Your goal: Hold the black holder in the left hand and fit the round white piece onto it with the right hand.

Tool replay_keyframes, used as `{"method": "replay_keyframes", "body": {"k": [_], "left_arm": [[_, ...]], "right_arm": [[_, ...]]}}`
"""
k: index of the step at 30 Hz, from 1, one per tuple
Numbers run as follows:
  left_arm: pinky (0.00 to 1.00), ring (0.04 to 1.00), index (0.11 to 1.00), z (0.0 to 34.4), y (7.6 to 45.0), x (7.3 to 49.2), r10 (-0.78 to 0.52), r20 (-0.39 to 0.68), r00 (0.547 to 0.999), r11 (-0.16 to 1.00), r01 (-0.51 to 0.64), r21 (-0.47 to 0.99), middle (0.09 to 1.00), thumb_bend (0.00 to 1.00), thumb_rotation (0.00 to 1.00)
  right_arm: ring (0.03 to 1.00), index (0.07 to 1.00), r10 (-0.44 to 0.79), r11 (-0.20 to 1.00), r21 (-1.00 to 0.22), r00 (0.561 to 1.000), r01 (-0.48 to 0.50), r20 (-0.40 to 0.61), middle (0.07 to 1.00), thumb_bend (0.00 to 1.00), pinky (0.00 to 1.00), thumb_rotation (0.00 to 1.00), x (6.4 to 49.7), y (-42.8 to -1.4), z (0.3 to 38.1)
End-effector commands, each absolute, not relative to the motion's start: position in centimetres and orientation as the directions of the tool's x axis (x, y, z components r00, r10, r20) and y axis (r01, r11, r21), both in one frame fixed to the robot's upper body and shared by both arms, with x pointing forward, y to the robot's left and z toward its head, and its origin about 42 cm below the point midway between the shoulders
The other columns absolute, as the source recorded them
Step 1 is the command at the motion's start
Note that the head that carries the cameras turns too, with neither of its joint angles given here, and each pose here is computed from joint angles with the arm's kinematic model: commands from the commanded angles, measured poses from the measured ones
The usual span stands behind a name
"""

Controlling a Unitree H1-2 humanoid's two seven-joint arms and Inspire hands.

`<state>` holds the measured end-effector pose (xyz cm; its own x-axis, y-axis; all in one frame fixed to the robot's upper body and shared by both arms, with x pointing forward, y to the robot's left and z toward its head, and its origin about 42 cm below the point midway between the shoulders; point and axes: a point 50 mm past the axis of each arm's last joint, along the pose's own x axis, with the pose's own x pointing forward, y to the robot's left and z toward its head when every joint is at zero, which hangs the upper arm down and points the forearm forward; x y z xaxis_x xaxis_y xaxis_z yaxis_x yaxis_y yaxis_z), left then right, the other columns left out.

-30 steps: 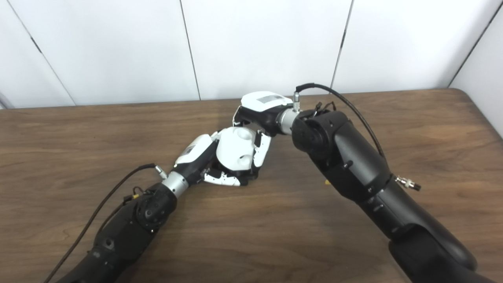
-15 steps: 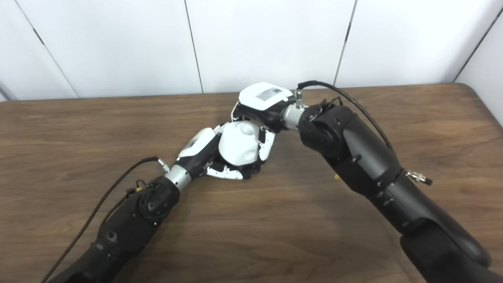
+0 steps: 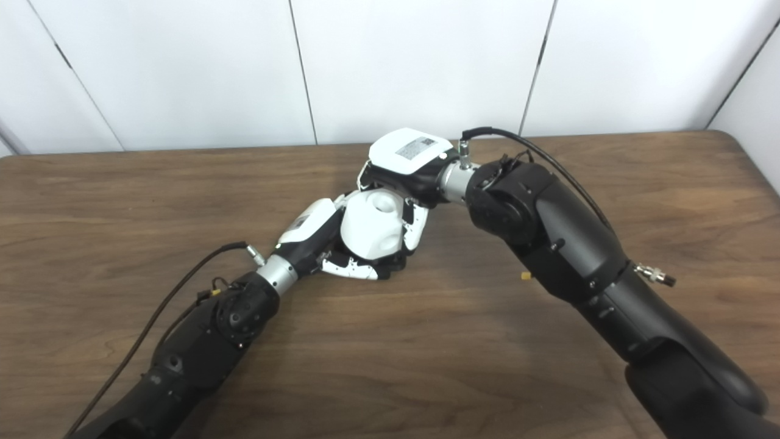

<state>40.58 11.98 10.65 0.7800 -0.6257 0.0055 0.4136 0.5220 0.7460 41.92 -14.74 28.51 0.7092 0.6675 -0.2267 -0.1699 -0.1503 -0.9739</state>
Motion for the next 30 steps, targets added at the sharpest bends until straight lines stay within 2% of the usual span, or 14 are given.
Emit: {"method": "replay_keyframes", "body": {"k": [1, 6, 18, 25, 30], "left_arm": [[1.00, 1.000, 0.481, 6.1, 9.0, 37.1, -0.714, -0.179, 0.677, 0.407, 0.609, 0.681, 0.979, 0.52, 0.06], [0.97, 1.000, 0.481, 6.1, 8.9, 37.2, -0.716, -0.185, 0.673, 0.401, 0.614, 0.680, 0.976, 0.52, 0.06], [0.87, 1.000, 0.481, 6.0, 8.5, 37.4, -0.723, -0.196, 0.662, 0.388, 0.624, 0.678, 0.977, 0.52, 0.06], [0.87, 1.000, 0.481, 6.0, 8.5, 37.4, -0.725, -0.197, 0.660, 0.391, 0.630, 0.671, 0.976, 0.52, 0.06], [0.87, 1.000, 0.480, 6.0, 8.4, 37.3, -0.727, -0.198, 0.658, 0.391, 0.633, 0.667, 0.974, 0.52, 0.06]], "right_arm": [[0.727, 0.484, 0.719, -0.171, -0.975, 0.658, -0.140, -0.221, 0.718, 0.52, 0.62, 0.14, 41.3, -13.4, 29.3], [0.713, 0.483, 0.736, -0.159, -0.982, 0.650, -0.102, -0.187, 0.708, 0.52, 0.57, 0.14, 41.4, -13.2, 30.4], [0.713, 0.484, 0.758, -0.194, -0.978, 0.622, -0.071, -0.196, 0.709, 0.52, 0.59, 0.14, 41.7, -12.5, 32.2], [0.720, 0.483, 0.772, -0.231, -0.971, 0.598, -0.055, -0.217, 0.702, 0.52, 0.59, 0.14, 41.7, -12.1, 32.3], [0.726, 0.484, 0.762, -0.251, -0.966, 0.605, -0.054, -0.232, 0.710, 0.52, 0.60, 0.14, 41.7, -12.0, 32.4]]}}
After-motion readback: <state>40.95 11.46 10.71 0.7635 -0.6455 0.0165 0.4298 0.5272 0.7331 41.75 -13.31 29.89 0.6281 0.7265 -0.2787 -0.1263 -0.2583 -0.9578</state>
